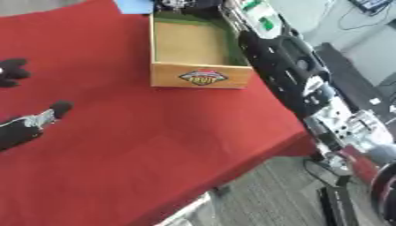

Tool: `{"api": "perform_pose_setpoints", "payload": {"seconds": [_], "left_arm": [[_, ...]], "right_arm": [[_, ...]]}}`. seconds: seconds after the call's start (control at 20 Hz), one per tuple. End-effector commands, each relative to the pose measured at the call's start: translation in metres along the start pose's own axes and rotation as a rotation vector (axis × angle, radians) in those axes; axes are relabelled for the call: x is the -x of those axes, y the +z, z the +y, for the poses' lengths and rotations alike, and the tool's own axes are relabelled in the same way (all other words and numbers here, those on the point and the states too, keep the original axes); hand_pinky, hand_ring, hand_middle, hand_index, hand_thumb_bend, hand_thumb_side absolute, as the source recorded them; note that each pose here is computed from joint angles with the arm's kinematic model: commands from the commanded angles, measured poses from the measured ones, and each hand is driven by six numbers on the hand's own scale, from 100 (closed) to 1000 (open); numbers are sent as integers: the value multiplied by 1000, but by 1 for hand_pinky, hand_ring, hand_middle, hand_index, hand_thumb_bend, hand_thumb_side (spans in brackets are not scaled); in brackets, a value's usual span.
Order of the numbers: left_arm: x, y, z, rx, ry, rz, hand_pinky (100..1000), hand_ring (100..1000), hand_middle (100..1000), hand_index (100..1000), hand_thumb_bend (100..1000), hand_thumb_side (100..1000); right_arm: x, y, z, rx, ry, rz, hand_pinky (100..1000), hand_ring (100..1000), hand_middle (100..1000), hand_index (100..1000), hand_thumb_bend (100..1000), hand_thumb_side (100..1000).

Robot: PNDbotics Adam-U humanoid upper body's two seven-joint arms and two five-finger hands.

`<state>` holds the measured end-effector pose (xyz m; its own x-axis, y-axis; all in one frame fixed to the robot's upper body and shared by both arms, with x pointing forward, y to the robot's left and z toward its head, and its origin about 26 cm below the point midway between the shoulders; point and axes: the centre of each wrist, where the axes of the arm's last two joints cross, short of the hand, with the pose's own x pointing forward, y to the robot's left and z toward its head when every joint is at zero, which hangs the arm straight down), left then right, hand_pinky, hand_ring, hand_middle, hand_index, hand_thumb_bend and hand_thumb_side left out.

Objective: Pick up the objects with one hand, pass them to the other hand, and then place them into the box on the other side of the table.

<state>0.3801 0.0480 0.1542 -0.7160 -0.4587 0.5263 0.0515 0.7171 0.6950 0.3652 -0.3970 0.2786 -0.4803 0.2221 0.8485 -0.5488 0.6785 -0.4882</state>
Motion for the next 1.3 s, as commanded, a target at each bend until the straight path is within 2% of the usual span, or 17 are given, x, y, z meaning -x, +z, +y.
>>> {"api": "perform_pose_setpoints", "payload": {"seconds": [0.05, 0.7, 1.05, 1.3], "left_arm": [[-4, -2, 11, -22, -17, -19, 740, 730, 631, 824, 787, 585], [-1, 2, 12, -2, -35, -11, 741, 732, 632, 825, 785, 591], [1, 4, 10, 4, -33, -2, 742, 732, 633, 825, 779, 600], [2, 5, 8, 8, -31, 4, 742, 733, 633, 825, 774, 603]], "right_arm": [[-12, 15, -17, 79, 62, 20, 868, 858, 390, 452, 100, 317], [19, 44, -28, 270, 165, 103, 860, 850, 391, 451, 100, 273], [25, 52, -31, 323, 200, 118, 858, 854, 399, 455, 100, 274], [28, 56, -33, 387, 246, 122, 863, 871, 421, 491, 100, 267]]}}
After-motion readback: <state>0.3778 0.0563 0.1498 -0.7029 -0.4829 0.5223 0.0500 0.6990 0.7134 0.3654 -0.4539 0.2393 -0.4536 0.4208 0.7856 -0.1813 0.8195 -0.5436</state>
